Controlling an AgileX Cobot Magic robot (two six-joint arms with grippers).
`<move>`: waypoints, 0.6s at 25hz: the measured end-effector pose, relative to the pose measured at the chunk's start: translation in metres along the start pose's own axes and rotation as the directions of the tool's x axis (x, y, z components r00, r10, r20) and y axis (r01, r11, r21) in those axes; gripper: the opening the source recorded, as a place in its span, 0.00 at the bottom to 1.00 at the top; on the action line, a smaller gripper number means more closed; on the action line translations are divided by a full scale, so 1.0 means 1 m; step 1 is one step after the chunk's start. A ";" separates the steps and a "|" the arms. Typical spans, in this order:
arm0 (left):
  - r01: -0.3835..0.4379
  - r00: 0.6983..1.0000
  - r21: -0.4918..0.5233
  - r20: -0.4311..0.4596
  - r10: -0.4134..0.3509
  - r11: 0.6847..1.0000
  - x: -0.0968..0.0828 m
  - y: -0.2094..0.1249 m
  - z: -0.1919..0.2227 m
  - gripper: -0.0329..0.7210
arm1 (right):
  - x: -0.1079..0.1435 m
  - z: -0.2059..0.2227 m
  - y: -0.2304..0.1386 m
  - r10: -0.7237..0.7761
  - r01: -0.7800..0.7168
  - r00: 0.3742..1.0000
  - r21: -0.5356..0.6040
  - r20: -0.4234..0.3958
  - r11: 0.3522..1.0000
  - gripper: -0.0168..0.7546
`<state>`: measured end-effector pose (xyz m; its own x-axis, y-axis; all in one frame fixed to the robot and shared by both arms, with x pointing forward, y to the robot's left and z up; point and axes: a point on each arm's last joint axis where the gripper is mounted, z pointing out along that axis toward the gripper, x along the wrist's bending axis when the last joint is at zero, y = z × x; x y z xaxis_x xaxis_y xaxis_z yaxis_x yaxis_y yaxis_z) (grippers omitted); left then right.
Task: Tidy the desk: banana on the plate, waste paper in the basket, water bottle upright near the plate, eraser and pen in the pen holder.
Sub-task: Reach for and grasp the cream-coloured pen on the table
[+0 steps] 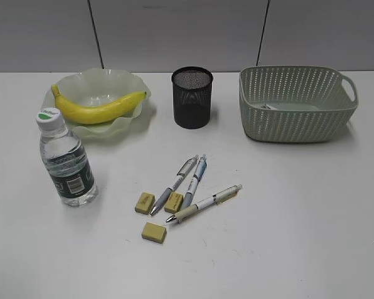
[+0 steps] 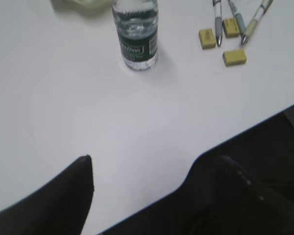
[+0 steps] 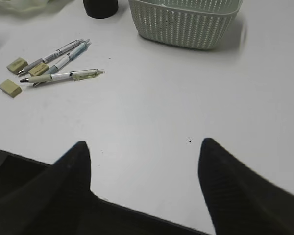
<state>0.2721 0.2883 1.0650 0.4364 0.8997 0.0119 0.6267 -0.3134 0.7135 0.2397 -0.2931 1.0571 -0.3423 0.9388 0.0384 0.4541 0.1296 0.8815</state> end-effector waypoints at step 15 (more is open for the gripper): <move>0.003 1.000 -0.104 0.008 -0.002 0.995 0.000 -0.006 0.000 0.80 | 0.014 0.037 0.032 -0.102 0.132 0.977 0.155 -0.188 0.979 0.72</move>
<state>0.2682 0.2900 1.0606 0.4404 0.8978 0.0043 0.5577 -0.2773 0.7824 0.2799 -0.2641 1.0683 -0.5354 0.8438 0.0363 0.5268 0.3000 0.7953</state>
